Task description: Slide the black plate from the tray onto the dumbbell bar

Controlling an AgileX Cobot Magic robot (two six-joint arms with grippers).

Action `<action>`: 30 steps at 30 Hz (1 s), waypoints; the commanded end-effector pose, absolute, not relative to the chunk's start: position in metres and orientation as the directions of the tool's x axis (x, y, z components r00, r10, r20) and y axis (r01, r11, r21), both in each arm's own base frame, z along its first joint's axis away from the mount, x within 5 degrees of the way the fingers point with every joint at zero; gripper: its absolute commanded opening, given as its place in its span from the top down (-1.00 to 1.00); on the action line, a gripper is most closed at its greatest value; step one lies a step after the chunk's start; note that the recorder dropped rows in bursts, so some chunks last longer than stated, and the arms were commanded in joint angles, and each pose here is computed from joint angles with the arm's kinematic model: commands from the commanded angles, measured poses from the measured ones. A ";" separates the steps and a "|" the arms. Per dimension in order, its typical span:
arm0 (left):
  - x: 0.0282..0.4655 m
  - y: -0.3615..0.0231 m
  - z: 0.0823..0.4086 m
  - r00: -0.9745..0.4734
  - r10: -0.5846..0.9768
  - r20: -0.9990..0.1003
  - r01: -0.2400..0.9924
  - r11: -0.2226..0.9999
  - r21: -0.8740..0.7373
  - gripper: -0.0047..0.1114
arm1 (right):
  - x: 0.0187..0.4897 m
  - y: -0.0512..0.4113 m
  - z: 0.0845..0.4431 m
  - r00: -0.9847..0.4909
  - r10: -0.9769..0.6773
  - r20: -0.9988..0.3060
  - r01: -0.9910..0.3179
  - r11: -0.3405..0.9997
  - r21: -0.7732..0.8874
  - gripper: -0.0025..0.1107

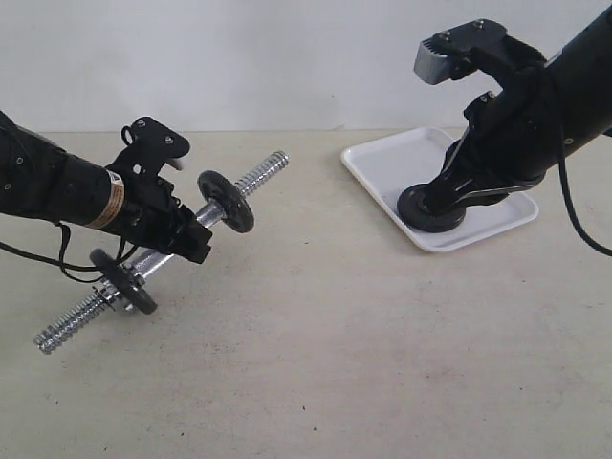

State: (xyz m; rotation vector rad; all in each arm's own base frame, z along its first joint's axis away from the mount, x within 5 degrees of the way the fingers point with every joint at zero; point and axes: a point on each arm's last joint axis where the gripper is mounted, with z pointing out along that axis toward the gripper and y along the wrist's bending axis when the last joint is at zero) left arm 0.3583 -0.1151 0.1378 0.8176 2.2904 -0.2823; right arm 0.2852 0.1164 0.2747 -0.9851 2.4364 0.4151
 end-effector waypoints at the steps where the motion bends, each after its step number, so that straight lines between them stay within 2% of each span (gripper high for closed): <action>1: 0.362 -0.118 0.155 -0.652 0.295 -0.699 0.511 0.851 -0.118 0.84 | 0.285 0.117 0.275 -0.625 -0.570 -0.533 -0.714 0.693 0.095 0.96; 4: 0.362 -0.118 0.155 -0.689 0.229 -0.688 0.460 0.871 -0.171 0.84 | 0.285 0.117 0.275 -0.625 -0.570 -0.533 -0.714 0.693 0.095 0.96; 9: 0.362 -0.118 0.155 -0.697 0.212 -0.685 0.447 0.875 -0.184 0.84 | 0.284 0.117 0.275 -0.628 -0.574 -0.526 -0.716 0.690 0.101 0.96; 12: 0.364 -0.115 0.155 -0.761 0.040 -0.648 0.287 0.916 -0.280 0.84 | 0.284 0.117 0.275 -0.628 -0.574 -0.526 -0.716 0.690 0.101 0.96; 14: 0.365 -0.114 0.155 -0.772 -0.016 -0.636 0.232 0.924 -0.305 0.84 | 0.284 0.117 0.275 -0.628 -0.574 -0.526 -0.716 0.690 0.101 0.96; 20: 0.365 -0.113 0.155 -0.784 -0.077 -0.616 0.179 0.922 -0.343 0.84 | 0.284 0.117 0.275 -0.628 -0.574 -0.526 -0.716 0.690 0.101 0.96; 30: 0.365 -0.113 0.155 -0.784 -0.077 -0.616 0.179 0.922 -0.343 0.84 | 0.284 0.117 0.275 -0.628 -0.575 -0.523 -0.717 0.689 0.104 0.96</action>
